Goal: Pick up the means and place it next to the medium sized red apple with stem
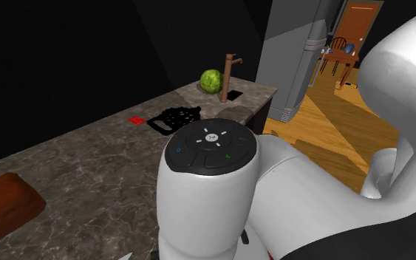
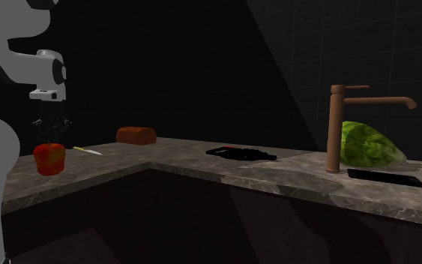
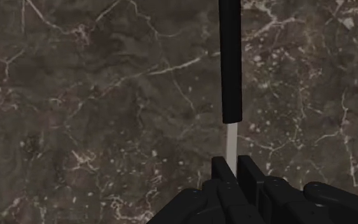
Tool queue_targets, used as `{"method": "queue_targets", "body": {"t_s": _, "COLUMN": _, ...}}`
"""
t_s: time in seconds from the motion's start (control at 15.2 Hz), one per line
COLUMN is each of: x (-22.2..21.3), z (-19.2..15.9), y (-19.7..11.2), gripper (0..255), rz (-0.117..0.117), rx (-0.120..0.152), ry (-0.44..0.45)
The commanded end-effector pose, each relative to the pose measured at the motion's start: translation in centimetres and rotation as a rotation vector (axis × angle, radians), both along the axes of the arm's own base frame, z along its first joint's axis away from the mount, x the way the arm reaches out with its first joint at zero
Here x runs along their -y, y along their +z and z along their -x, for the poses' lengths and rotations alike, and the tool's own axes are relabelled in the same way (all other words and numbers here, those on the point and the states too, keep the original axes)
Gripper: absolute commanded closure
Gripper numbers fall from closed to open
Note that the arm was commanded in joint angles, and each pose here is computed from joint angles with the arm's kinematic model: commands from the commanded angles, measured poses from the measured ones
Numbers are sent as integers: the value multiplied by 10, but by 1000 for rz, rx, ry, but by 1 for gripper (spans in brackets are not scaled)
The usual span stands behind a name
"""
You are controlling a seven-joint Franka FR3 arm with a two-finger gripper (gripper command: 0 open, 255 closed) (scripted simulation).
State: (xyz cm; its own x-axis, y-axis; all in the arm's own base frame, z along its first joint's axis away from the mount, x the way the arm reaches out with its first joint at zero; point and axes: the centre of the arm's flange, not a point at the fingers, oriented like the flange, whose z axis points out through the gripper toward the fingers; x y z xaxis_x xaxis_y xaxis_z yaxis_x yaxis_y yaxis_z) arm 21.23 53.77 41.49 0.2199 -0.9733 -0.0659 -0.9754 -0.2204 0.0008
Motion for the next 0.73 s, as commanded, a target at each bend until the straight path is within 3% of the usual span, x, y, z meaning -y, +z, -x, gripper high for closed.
{"method": "queue_targets", "body": {"t_s": 0.0, "x": 0, "z": -1, "y": -11, "gripper": 255, "rz": -1, "rx": 0, "ry": 0}}
{"method": "queue_targets", "body": {"t_s": 0.66, "x": 0, "z": -1, "y": -64, "gripper": 255, "rz": -1, "rx": 0, "ry": 0}}
